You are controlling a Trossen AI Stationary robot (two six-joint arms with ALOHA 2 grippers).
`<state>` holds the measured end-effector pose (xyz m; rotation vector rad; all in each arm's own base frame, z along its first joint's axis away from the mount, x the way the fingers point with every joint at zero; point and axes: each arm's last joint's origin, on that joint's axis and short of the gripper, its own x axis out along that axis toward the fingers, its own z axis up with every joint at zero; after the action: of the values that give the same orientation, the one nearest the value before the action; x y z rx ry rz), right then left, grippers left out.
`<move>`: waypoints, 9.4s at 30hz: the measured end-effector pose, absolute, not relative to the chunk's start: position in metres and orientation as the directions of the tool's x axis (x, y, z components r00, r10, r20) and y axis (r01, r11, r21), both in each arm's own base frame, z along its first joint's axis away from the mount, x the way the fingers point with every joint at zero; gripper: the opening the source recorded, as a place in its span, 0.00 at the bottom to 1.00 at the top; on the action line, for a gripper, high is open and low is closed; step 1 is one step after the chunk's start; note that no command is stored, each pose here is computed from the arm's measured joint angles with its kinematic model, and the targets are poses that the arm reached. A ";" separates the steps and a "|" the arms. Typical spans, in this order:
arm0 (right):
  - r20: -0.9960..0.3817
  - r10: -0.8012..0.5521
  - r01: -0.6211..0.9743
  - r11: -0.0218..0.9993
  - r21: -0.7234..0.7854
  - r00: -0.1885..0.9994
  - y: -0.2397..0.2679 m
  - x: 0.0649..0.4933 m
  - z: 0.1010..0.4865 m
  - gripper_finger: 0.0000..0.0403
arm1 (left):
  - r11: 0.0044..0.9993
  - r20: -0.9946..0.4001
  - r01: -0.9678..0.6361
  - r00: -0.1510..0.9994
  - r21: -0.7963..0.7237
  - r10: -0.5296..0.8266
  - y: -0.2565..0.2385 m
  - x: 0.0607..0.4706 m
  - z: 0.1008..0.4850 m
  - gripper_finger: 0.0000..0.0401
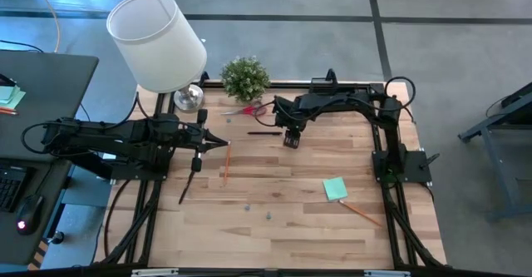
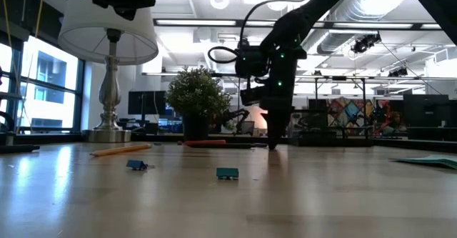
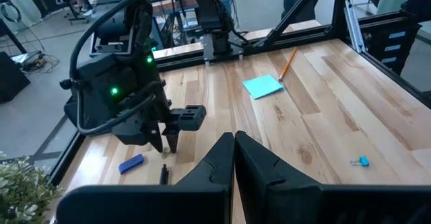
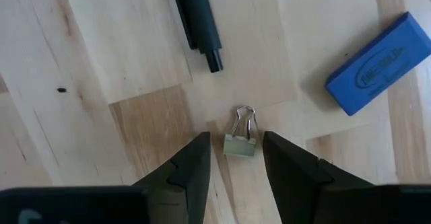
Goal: Pick and place office supplies into organizer
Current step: Put the gray binder clip in the black desk organizer, then put the bottom black pen in the black desk organizer
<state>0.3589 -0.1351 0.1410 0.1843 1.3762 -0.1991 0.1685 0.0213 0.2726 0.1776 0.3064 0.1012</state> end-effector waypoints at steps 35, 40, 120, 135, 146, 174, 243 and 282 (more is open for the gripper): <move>-0.982 -0.186 0.377 0.912 -0.160 0.033 -0.165 0.296 0.215 0.08 | 0.979 -0.289 -0.071 0.949 0.193 0.126 0.021 0.169 0.273 0.00; -0.980 -0.198 0.419 0.892 -0.170 0.023 -0.193 0.278 0.217 0.11 | 0.979 -0.289 -0.072 0.949 0.193 0.126 0.021 0.169 0.273 0.00; -0.847 -0.414 0.307 0.897 -0.318 0.334 0.044 0.351 0.224 0.32 | 0.972 -0.716 -0.139 0.696 -0.192 -0.042 -0.013 0.201 0.241 0.00; -0.686 -0.707 0.533 0.652 -0.539 0.171 -0.037 0.349 0.228 0.32 | 0.862 -0.953 -0.499 0.211 0.087 0.218 -0.024 0.246 0.220 0.16; -0.638 -0.769 0.461 0.579 -0.673 0.035 -0.060 0.337 0.228 0.32 | 0.750 -0.934 -0.641 0.148 0.161 0.326 -0.024 0.238 0.221 0.35; -0.811 -0.289 0.349 0.930 -0.112 0.509 -0.165 0.344 0.234 0.32 | 0.431 -0.977 -0.876 -0.186 0.214 0.107 -0.046 0.195 0.190 0.28; -0.731 -0.217 0.420 0.901 0.105 0.647 -0.101 0.271 0.202 0.32 | 0.954 -0.335 -0.298 0.901 -0.016 0.276 0.050 0.278 0.291 0.00; -0.082 0.119 -0.108 0.986 0.128 0.990 -0.022 0.314 0.245 0.32 | 0.994 0.034 0.038 0.999 -0.100 -0.035 0.054 0.280 0.254 0.00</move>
<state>0.3136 -0.0218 0.2445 0.1241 0.0895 0.1142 0.2803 0.0541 0.2539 -0.1003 -0.0320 -0.0365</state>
